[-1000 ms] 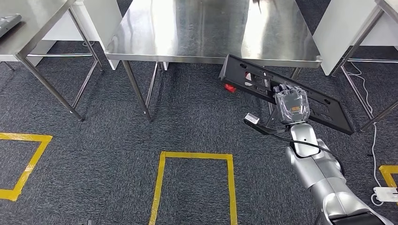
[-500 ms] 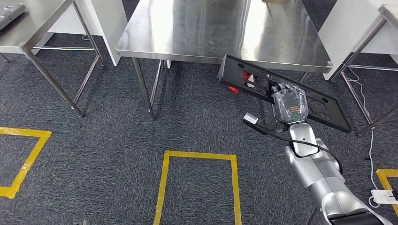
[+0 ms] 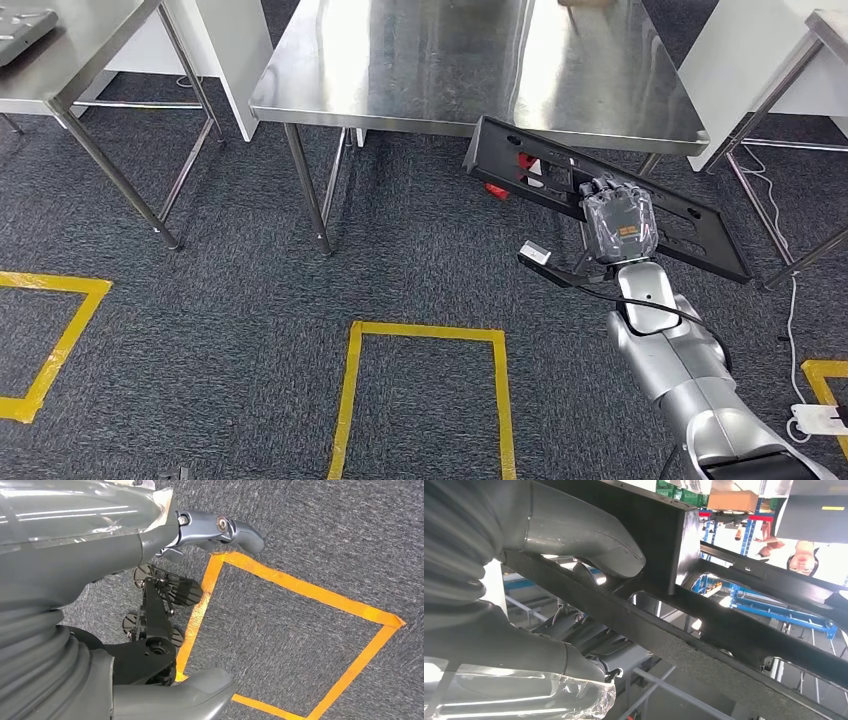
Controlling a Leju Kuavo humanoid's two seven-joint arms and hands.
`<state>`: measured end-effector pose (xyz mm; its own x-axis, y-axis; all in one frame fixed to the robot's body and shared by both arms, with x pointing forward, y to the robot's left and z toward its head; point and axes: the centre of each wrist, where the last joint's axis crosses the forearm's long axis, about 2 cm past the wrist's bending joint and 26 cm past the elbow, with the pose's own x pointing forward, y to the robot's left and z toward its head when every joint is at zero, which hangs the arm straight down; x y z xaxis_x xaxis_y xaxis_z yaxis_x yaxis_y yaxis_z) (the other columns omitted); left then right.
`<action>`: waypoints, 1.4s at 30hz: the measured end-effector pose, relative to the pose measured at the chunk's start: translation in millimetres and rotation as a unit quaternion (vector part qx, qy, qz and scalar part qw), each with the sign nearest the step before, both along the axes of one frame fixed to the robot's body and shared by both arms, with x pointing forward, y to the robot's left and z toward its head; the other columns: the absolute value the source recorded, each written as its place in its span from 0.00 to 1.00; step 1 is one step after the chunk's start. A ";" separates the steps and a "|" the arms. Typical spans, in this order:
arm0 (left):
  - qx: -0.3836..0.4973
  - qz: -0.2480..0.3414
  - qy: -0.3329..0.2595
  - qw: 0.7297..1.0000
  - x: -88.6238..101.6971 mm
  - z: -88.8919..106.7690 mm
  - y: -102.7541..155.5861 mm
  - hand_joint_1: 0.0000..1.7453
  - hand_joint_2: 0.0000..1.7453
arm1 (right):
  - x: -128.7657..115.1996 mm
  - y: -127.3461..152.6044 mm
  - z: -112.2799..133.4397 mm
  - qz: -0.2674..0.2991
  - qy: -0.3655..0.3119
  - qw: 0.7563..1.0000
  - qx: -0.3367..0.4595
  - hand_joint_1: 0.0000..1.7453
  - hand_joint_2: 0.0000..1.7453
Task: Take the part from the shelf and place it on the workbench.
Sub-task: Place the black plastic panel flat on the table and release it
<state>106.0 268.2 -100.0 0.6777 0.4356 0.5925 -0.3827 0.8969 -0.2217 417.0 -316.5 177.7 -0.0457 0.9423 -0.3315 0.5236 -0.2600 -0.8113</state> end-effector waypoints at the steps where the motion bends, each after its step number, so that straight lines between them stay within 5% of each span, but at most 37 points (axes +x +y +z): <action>1: 0.000 0.000 0.000 1.000 0.0 0.0 0.0 0.00 1.00 | 0.0 0.1 0.0 0.000 0.000 1.000 0.000 1.00 1.00; 42: -0.004 -0.002 -0.011 1.000 3.5 0.8 0.4 0.00 1.00 | -1.8 -0.2 -5.8 -0.001 0.010 1.000 -0.001 1.00 1.00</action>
<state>109.5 268.6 -99.1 0.6661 0.4374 0.6042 -0.3739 0.8967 -0.2368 415.3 -316.8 171.9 -0.0508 0.9418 -0.3323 0.5072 -0.2623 -0.8209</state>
